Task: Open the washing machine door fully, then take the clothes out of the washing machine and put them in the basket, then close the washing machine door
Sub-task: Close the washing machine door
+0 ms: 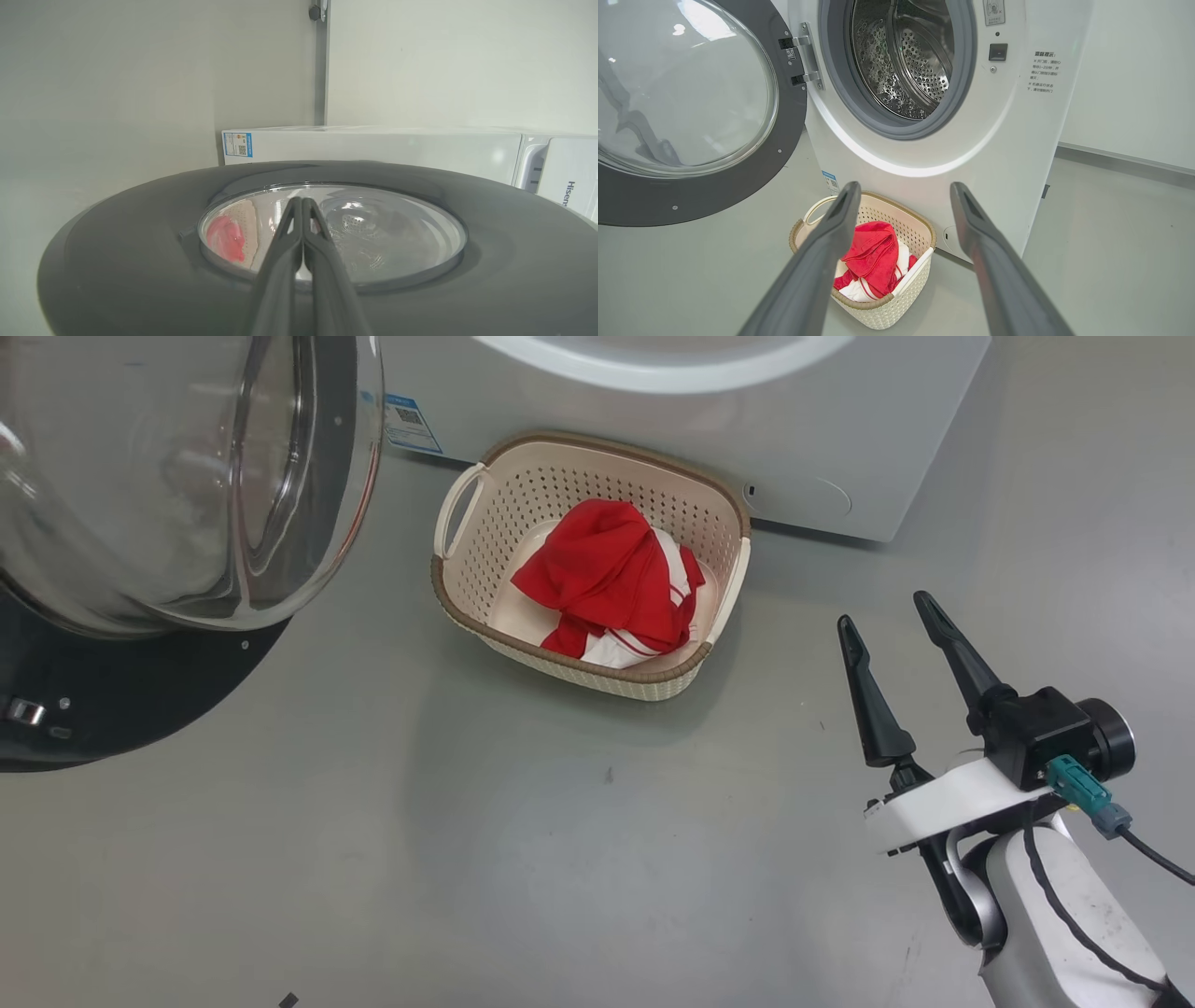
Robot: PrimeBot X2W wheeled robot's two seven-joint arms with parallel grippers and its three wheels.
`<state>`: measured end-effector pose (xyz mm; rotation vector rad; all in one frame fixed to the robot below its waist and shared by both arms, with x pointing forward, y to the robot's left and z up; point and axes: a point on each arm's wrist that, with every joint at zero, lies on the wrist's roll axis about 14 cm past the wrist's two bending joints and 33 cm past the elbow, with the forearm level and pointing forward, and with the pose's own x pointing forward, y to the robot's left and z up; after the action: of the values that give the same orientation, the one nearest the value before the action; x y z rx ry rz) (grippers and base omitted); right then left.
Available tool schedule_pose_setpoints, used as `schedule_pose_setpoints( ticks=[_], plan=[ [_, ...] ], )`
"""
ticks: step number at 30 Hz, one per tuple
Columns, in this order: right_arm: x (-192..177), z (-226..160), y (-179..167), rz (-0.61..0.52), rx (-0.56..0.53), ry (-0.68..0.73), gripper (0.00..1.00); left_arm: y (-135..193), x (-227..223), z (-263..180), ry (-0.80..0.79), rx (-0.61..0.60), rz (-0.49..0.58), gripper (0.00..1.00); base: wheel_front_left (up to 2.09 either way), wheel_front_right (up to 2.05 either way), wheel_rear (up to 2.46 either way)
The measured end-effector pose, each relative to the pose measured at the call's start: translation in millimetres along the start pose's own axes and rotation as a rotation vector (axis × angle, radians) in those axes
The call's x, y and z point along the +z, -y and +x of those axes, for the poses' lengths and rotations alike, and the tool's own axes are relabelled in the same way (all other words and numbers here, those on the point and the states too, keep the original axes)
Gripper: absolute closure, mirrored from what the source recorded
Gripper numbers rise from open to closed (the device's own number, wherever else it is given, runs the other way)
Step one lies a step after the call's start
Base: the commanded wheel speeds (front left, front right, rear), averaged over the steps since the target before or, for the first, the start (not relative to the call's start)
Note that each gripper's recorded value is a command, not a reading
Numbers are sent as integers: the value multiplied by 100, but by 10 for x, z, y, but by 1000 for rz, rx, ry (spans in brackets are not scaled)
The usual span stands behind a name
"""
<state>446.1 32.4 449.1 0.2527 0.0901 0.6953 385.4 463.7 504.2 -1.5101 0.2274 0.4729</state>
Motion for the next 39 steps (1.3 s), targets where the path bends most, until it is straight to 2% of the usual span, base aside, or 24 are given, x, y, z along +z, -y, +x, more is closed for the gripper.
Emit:
schedule_pose_setpoints(
  ticks=[7,24,39],
  plan=[
    [73,6,-130,3,20,16,0,18,-254,-79,-127,-46,17,100,0,0,0],
    [148,-84,-337,11,42,25,0,-1,-568,-366,-306,-155,27,100,0,0,0],
    [172,-78,-365,12,46,32,0,-18,-1019,-375,-474,-192,71,100,0,0,0]
  ],
)
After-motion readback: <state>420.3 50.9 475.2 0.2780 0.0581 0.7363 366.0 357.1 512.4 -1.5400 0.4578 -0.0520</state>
